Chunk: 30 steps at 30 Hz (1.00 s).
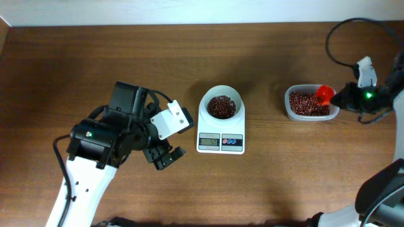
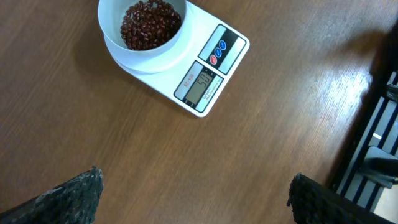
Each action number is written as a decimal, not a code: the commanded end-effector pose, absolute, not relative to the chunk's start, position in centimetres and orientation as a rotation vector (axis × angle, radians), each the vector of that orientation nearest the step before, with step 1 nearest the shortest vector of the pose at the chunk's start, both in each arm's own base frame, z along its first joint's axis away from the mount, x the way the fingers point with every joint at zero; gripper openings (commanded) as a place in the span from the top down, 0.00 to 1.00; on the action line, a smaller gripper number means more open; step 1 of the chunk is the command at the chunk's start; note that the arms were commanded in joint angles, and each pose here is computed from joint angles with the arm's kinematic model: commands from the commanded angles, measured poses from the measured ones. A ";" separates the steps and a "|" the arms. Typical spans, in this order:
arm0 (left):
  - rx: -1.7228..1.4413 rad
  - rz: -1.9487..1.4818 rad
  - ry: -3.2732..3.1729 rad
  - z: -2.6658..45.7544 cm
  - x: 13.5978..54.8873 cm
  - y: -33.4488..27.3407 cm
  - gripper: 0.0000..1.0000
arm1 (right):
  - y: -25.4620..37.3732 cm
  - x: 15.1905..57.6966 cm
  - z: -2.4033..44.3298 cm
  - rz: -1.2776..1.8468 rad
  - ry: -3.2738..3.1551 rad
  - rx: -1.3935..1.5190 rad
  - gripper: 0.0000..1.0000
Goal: Scoop and weigh 50g on scale
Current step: 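Move the scoop past the tub and lower it toward the table front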
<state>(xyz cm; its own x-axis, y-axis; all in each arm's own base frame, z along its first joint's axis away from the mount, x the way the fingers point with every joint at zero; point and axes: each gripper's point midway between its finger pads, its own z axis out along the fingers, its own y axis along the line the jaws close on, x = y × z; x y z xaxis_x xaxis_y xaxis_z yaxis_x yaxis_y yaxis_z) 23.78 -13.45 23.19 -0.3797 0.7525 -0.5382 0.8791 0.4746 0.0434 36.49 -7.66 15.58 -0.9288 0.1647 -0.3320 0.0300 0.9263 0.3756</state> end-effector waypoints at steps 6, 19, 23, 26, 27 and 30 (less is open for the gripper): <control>1.354 -0.350 2.210 23.8 23.9 -13.6 0.01 | -7.9 37.7 20.5 -0.716 2.735 0.045 0.96; 1.354 -0.350 2.210 23.8 23.9 -13.6 0.01 | 1.0 18.2 26.6 0.476 2.587 0.330 0.96; 1.354 -0.350 2.210 23.8 23.9 -13.6 0.01 | 4.0 19.3 16.4 0.848 2.567 0.489 0.96; 1.354 -0.350 2.210 23.8 23.9 -13.6 0.01 | 4.6 20.7 10.2 1.027 2.569 0.688 0.96; 1.354 -0.350 2.210 23.8 23.9 -13.6 0.01 | 4.3 21.5 9.1 1.028 2.574 0.705 0.96; 1.354 -0.350 2.210 23.8 23.9 -13.6 0.01 | 4.1 21.2 6.7 1.043 2.665 0.799 0.96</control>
